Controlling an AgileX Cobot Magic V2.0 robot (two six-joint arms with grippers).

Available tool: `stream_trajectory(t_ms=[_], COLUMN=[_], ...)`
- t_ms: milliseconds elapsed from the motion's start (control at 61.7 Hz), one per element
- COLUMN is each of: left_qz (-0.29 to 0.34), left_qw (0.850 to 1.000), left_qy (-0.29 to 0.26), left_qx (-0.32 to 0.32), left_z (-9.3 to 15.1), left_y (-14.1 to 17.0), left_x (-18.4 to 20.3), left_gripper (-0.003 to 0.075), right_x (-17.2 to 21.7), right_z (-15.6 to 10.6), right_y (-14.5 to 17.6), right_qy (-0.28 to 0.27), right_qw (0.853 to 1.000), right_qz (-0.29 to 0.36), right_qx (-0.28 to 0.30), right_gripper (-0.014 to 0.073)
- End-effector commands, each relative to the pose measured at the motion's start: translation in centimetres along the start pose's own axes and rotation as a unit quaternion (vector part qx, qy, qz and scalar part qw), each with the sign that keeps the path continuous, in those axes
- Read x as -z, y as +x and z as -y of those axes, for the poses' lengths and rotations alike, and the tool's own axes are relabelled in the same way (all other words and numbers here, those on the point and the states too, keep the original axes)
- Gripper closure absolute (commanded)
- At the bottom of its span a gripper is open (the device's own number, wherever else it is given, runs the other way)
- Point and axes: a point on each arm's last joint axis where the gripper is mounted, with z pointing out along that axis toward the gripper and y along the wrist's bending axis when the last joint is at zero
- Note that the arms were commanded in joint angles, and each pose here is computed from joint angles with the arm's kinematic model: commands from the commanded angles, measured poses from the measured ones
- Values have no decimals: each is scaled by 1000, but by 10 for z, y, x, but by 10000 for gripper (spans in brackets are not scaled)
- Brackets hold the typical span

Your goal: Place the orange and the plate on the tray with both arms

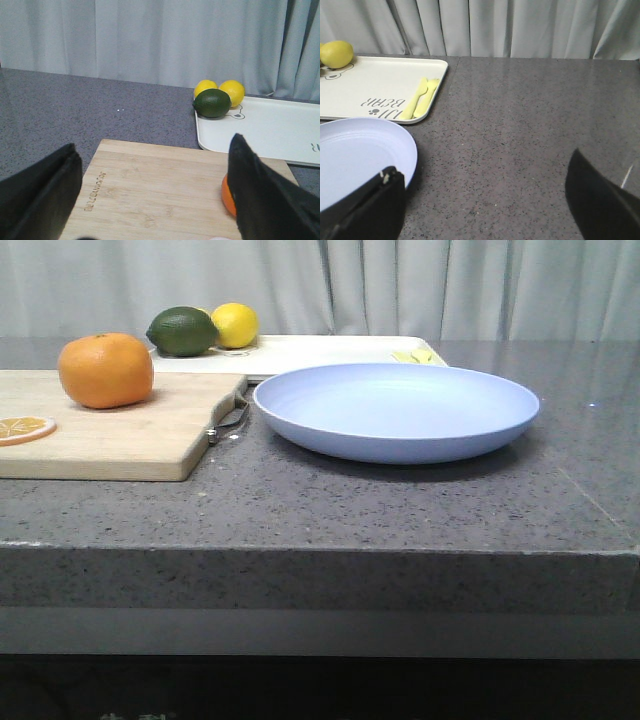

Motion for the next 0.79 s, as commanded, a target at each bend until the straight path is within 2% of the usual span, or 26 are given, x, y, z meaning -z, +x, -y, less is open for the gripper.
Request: stream_trajectory(t_ms=[0, 130, 292, 486, 778], left_qz=[40, -10, -93, -218, -309], left_qw=[999, 999, 991, 969, 941], left_qy=[15, 43, 88, 103, 110], left_qx=[5, -1, -36, -62, -84], left_z=[6, 21, 54, 91, 130], left_y=[-24, -33, -39, -40, -37], left_x=[-9, -39, -84, -135, -184], left_gripper=[155, 155, 155, 155, 155], right_x=[3, 3, 3, 3, 3], right_z=[0, 0, 0, 0, 0], right_y=[-19, -19, -19, -19, -19], right_qy=[1, 1, 1, 1, 1], right_qw=[998, 998, 998, 998, 998], right_qz=[61, 61, 62, 63, 63], right_qx=[5, 5, 5, 5, 5], right_gripper=[-57, -57, -57, -57, -57])
